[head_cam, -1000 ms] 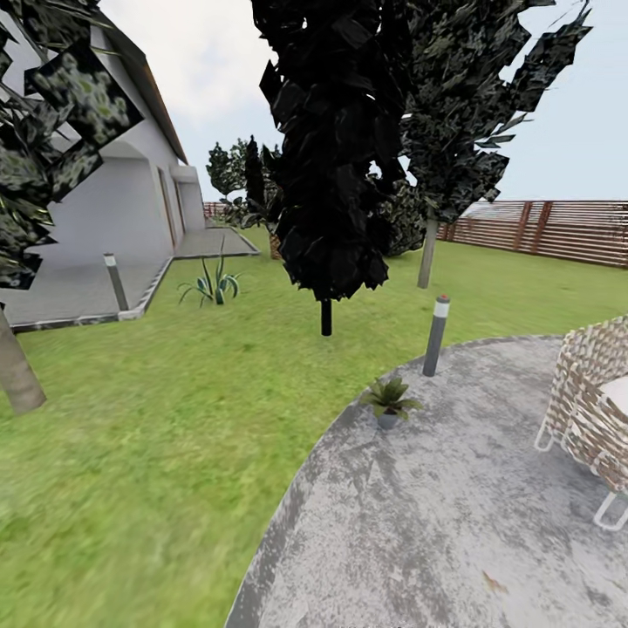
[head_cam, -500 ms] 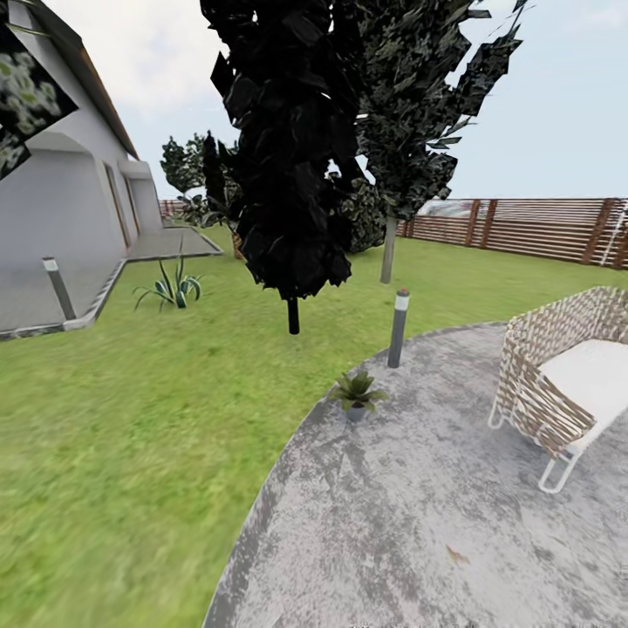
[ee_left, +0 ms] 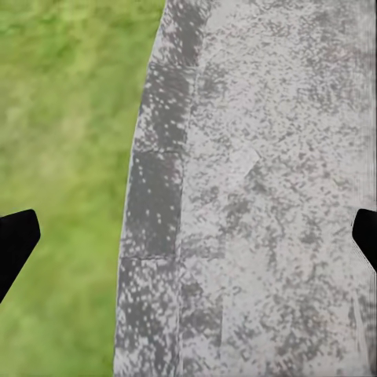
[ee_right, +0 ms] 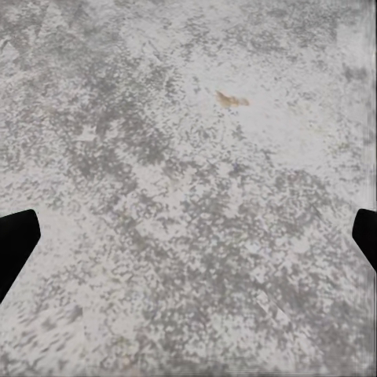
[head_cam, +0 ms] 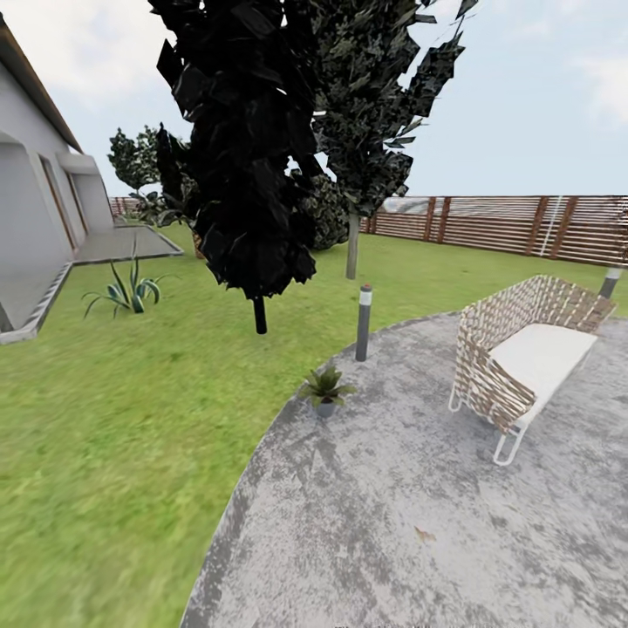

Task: Pick up the pesticide atomizer in the garden and spray insectifuge to fully cover both potted plants in the garden.

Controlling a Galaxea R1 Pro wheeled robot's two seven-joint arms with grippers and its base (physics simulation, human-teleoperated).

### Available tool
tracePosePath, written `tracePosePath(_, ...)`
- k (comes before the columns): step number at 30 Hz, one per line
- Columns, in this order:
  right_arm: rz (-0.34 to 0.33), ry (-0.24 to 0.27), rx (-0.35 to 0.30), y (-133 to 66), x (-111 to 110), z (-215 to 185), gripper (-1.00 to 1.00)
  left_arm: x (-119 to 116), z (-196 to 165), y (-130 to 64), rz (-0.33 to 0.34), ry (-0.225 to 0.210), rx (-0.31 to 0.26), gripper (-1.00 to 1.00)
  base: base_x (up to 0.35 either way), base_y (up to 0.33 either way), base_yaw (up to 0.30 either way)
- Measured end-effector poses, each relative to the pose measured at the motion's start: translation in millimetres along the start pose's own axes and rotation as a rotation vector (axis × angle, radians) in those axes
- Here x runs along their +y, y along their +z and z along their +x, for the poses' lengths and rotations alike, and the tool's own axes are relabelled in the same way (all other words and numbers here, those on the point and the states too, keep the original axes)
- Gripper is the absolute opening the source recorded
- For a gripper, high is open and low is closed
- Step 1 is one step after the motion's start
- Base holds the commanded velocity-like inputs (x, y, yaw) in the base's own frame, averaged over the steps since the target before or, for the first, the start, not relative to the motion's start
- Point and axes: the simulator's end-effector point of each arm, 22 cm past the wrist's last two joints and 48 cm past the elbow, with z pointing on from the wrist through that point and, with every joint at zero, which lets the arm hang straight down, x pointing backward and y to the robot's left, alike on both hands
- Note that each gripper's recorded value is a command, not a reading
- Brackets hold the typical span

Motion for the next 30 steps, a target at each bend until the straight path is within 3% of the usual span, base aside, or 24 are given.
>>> tracePosePath(7,0.0,-0.001,0.004,0.0,0.0,1.8,1.0,-1.0,2.1,0.1,0.002,0.002,0.005,1.0,-0.018,-0.035,-0.267)
tracePosePath(30,0.0,-0.001,0.013,-0.1,0.3,5.4,1.0,-0.5,6.2,0.3,0.001,0.002,0.014,1.0,-0.152,-0.197,-0.268)
